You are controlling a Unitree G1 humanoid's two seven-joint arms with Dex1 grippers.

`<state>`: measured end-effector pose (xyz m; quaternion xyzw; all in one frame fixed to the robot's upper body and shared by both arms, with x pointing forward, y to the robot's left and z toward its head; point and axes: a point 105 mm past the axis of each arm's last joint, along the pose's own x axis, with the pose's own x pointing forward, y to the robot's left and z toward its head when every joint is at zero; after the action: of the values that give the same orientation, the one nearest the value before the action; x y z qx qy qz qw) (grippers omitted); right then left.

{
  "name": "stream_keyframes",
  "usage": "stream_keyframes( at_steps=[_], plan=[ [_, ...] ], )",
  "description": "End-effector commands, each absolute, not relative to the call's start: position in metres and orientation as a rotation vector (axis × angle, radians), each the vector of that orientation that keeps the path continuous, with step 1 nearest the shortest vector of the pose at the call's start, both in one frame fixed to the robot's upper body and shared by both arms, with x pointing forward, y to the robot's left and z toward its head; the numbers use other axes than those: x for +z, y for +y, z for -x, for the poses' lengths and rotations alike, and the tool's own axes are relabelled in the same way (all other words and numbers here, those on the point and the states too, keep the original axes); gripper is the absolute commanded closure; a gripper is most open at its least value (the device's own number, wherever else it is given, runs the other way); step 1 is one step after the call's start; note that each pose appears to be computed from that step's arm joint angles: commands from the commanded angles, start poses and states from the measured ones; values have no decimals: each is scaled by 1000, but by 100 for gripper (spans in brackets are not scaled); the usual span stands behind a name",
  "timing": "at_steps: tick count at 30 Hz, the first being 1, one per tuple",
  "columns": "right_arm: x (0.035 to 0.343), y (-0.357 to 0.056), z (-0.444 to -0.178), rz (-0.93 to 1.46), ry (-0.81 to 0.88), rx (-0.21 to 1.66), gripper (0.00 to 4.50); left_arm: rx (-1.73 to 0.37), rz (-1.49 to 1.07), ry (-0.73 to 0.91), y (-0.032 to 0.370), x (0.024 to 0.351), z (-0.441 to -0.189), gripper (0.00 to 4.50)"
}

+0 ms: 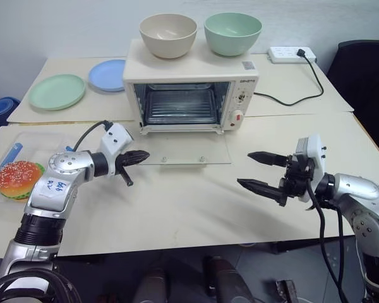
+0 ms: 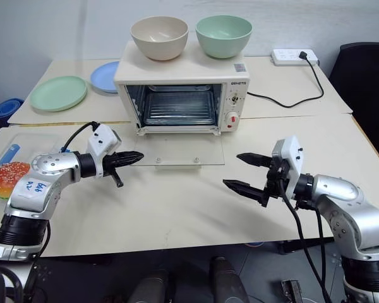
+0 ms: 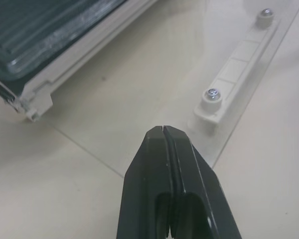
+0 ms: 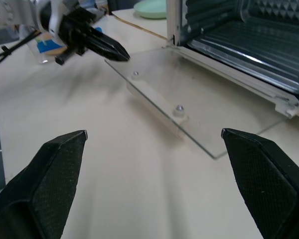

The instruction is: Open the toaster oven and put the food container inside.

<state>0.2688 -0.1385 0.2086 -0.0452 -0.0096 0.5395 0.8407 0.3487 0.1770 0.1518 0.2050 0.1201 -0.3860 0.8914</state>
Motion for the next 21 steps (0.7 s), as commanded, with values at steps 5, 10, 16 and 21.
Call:
stream_keyframes(
  at_steps=[5,10,16,21],
  plan=[
    [251,-119,-267,87,-135,1246,0,-754,-436,297,190,142,-331,448],
    [256,-107,-271,94,-141,1317,0,-578,-305,236,220,167,-309,431],
    [255,-92,-274,97,-127,1423,0,-331,-9,126,237,192,-260,289],
    [254,-83,-281,98,-122,1487,0,-89,110,48,256,192,-226,147]
  ],
)
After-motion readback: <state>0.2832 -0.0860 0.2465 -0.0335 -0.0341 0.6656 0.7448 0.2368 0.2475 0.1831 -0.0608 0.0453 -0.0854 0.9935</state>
